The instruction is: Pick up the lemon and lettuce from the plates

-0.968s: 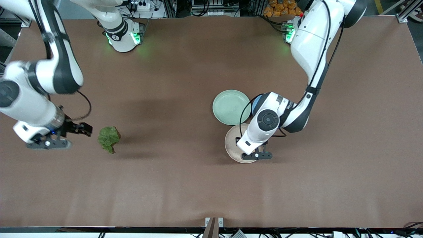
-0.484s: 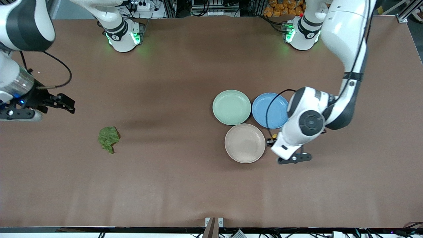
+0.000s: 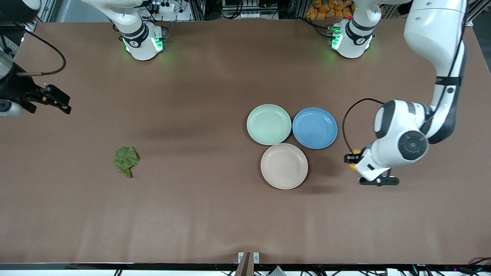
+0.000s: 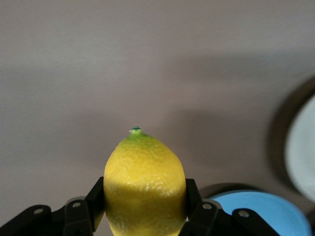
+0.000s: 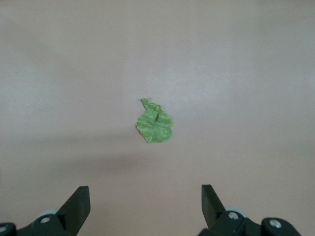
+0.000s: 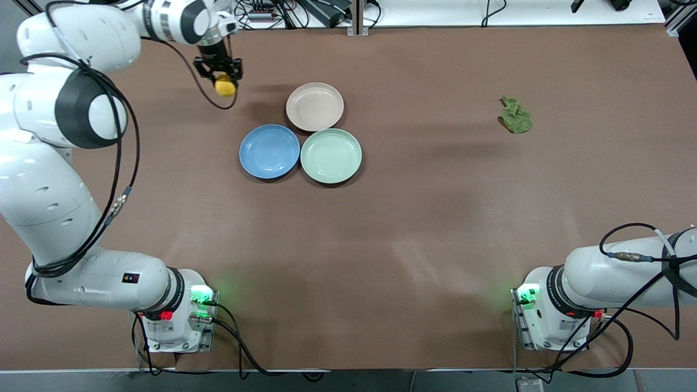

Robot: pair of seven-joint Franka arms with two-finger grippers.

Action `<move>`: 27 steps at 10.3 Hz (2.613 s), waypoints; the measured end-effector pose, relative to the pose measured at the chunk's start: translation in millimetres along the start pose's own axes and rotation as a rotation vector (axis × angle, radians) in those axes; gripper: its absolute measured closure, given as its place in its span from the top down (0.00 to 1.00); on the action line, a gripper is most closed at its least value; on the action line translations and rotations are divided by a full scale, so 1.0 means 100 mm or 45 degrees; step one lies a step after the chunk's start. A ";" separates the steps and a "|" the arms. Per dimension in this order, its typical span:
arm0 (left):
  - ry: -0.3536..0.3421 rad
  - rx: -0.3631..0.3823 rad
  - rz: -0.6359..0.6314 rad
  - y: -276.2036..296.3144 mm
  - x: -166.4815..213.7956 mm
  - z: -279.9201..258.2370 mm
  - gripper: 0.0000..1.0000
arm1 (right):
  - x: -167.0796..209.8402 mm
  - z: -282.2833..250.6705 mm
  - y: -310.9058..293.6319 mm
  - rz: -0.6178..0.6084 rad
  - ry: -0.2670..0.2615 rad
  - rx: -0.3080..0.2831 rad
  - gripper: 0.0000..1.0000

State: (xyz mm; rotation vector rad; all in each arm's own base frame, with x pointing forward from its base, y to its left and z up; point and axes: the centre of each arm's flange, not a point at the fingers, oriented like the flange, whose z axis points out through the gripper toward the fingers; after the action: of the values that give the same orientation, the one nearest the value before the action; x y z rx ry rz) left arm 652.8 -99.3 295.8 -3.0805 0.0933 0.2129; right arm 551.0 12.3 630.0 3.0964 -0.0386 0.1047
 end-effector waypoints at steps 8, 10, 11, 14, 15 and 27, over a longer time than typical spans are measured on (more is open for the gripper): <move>-0.057 0.055 0.098 -0.36 0.06 0.90 0.78 | -0.06 -0.12 0.21 -0.059 -0.036 0.092 1.00; -0.055 0.055 0.096 -0.38 0.06 0.90 0.99 | -0.08 -0.21 0.18 -0.067 -0.051 0.092 1.00; -0.047 0.055 0.095 -0.38 0.06 0.86 1.00 | -0.09 -0.21 0.20 -0.063 -0.063 0.093 1.00; 0.031 0.062 0.052 -0.41 0.03 0.41 1.00 | -0.06 -0.07 0.23 -0.058 -0.118 0.093 1.00; 0.060 0.055 0.010 -0.42 -0.05 0.19 1.00 | -0.05 -0.05 0.25 -0.053 -0.124 0.093 1.00; 0.213 -0.068 -0.149 0.12 -1.45 -0.82 1.00 | -0.04 -0.02 0.33 -0.037 -0.119 0.093 1.00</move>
State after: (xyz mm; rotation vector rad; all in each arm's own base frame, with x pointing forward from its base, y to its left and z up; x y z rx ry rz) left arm 519.8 -107.4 396.3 -3.1384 -0.0874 -0.0480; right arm 545.8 -20.0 632.6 3.1712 0.0075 -0.0411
